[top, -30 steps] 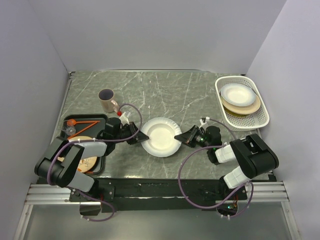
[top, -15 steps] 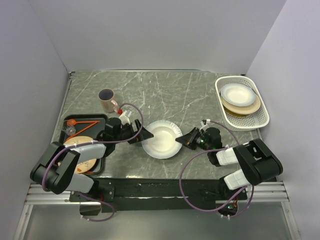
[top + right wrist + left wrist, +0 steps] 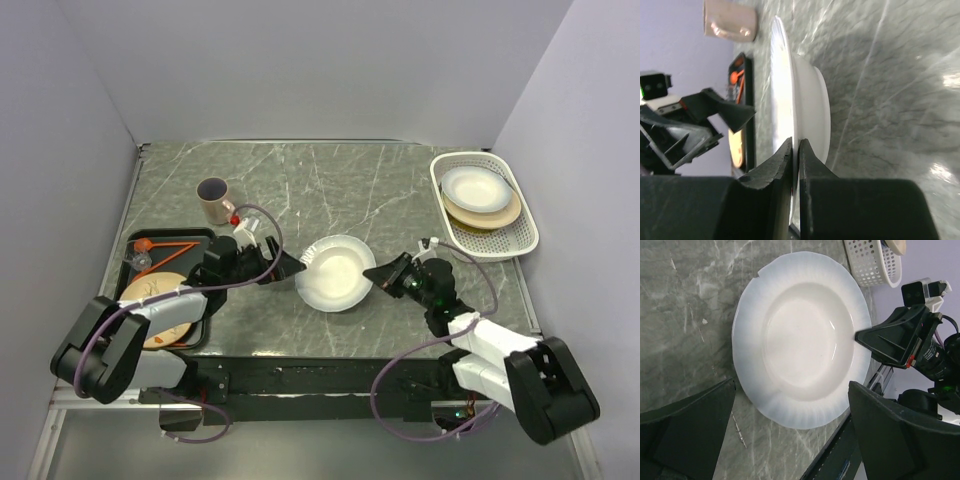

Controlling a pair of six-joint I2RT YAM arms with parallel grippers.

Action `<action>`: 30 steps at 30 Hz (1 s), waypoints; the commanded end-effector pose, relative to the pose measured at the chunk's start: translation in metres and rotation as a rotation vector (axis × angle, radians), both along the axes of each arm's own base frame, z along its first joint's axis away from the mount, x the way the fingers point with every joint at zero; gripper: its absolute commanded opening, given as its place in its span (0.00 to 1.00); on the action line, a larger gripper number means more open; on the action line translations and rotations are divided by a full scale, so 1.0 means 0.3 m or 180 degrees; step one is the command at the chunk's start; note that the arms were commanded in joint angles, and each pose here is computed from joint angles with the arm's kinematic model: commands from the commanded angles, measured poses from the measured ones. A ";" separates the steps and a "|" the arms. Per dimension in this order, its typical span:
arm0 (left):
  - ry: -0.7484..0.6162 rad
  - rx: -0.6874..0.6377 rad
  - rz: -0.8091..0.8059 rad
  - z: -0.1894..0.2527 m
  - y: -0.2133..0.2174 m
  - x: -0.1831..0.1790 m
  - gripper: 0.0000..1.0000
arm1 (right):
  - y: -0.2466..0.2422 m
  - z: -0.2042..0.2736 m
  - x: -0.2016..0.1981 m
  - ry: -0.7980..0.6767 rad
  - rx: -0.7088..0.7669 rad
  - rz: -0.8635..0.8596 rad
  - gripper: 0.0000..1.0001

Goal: Place the plates into the plastic bin on the countertop
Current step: Place the plate in the plastic bin.

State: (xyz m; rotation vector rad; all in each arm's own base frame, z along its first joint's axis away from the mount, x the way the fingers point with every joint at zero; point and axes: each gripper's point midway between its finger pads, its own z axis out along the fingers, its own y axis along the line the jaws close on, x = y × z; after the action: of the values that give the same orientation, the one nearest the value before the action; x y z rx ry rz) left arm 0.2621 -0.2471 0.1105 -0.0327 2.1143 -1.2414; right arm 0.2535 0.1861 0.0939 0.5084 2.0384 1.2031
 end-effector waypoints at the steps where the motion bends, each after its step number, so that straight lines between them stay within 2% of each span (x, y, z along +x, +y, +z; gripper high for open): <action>1: -0.0249 -0.0083 0.0007 0.065 -0.004 0.009 0.99 | -0.026 0.219 0.097 -0.0521 0.0094 -0.0218 0.00; 10: -0.0300 -0.0019 0.0036 0.079 0.014 -0.003 0.99 | -0.200 0.299 0.201 -0.0597 0.0129 -0.0528 0.00; 21: -0.0214 0.0021 0.0036 0.037 0.021 -0.018 0.99 | -0.403 0.492 0.328 -0.0852 0.0061 -0.0880 0.00; 30: -0.0161 0.0058 0.0058 0.005 0.029 -0.024 0.99 | -0.533 0.552 0.358 -0.0916 0.0177 -0.1112 0.00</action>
State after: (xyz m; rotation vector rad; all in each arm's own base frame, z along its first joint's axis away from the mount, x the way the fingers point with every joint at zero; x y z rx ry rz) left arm 0.2524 -0.2377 0.1092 -0.0444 2.1137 -1.2105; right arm 0.3505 0.0332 0.1903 0.7882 1.7647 0.9860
